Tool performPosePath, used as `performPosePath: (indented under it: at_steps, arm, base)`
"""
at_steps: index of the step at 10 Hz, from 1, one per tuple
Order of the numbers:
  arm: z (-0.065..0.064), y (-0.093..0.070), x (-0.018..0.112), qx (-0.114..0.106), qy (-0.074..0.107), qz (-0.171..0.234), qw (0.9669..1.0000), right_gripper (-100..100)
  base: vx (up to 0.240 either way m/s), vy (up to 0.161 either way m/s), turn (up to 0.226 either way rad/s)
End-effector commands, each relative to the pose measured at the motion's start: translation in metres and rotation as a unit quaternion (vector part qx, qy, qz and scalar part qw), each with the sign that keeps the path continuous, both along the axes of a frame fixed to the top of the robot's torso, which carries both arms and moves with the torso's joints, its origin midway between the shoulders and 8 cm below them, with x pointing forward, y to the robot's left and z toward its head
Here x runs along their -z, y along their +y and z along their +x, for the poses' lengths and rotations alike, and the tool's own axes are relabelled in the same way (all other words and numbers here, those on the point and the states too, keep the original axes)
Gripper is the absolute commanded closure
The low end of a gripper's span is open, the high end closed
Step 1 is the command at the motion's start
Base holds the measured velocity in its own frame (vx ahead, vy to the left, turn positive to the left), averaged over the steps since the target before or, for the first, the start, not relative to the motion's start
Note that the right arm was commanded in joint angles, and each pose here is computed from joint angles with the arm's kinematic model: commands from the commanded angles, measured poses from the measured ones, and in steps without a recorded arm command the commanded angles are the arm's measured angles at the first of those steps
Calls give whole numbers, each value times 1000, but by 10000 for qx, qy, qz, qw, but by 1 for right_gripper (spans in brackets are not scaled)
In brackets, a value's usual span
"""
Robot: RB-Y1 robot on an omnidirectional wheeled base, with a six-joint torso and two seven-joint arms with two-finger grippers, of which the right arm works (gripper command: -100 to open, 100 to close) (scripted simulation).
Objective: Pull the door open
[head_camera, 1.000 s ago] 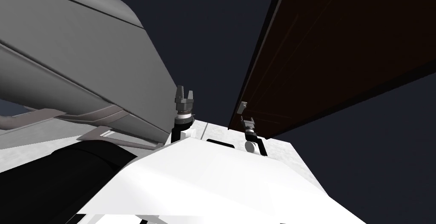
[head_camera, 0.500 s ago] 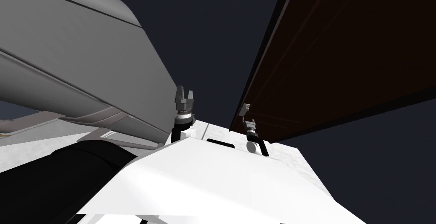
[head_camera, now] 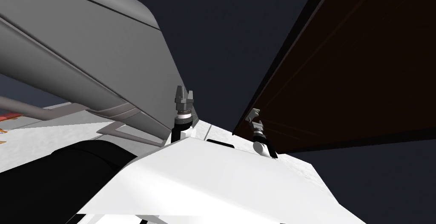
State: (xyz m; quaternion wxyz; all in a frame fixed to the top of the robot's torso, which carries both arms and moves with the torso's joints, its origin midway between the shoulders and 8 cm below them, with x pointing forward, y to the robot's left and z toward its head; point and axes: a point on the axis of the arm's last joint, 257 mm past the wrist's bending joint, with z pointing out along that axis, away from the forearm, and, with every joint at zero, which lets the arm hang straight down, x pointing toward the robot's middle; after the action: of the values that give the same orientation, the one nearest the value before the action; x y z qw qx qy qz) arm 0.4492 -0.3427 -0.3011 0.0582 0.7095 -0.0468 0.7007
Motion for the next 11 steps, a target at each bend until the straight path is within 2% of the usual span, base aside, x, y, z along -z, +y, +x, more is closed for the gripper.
performPosePath:
  at_steps: [1, 2, 3, 4, 5, 6, 11]
  arm:
    - [2, -14, 2, 73, 0, 4, 10000, -100]
    - [2, -37, 0, 207, -9, 6, 9998, -100]
    - [2, -47, -1, 269, -15, 8, 9996, -100]
    - [1, -70, -4, 410, -37, 12, 9992, -100]
    - [4, -57, -2, 336, -29, 9, 9994, -100]
    - [4, -57, -2, 336, -29, 9, 9994, 100]
    - [4, -57, -2, 336, -29, 9, 9994, 100]
  base:
    - [89, 12, 89]
    - [109, -18, 149]
    - [118, -22, 191]
    - [175, -32, 244]
    - [89, -25, 54]
    - [-14, -3, -71]
    - [-17, -1, -3]
